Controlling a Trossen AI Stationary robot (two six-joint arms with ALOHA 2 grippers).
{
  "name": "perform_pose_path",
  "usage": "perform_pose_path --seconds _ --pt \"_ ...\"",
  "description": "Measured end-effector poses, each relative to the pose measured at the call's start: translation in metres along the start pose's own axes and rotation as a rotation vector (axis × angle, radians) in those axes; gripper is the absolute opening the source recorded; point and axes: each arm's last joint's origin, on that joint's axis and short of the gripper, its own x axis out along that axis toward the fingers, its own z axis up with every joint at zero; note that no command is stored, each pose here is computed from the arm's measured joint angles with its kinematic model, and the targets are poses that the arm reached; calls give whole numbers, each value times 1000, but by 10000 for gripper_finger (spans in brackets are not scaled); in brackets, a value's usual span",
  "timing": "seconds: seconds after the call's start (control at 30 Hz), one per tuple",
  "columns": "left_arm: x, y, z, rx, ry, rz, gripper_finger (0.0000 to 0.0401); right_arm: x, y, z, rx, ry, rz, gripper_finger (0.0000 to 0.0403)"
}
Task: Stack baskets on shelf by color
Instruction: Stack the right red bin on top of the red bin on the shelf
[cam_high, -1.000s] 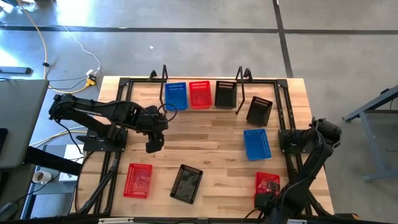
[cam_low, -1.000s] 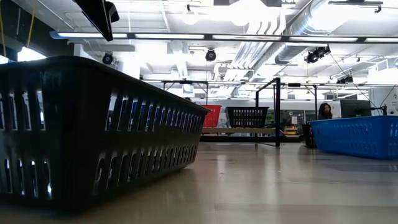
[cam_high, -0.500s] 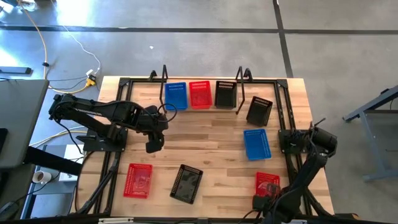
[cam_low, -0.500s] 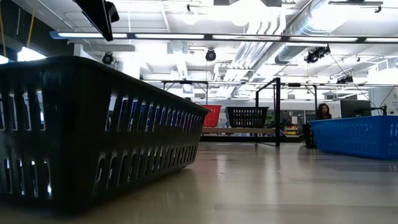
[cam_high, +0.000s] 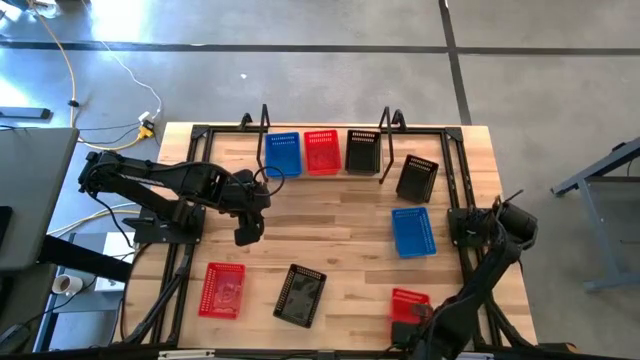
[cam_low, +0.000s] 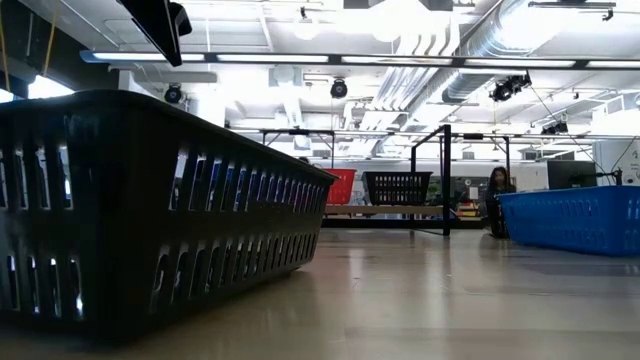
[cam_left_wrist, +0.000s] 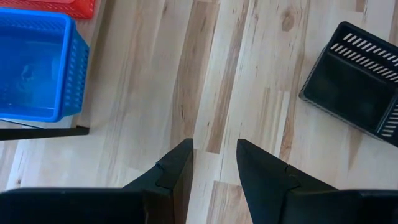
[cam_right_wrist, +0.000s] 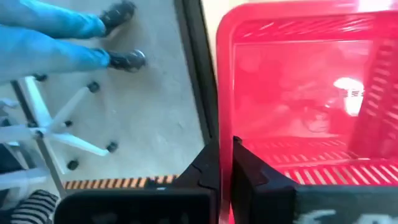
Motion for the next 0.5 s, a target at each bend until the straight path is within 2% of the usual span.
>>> perform_pose_path --seconds 0.2,0.5 --pt "0 0 0 0 0 0 115 -17 2 30 -26 -91 33 0" --pt "0 0 0 15 0 0 115 -41 -11 80 -86 -232 18 0"
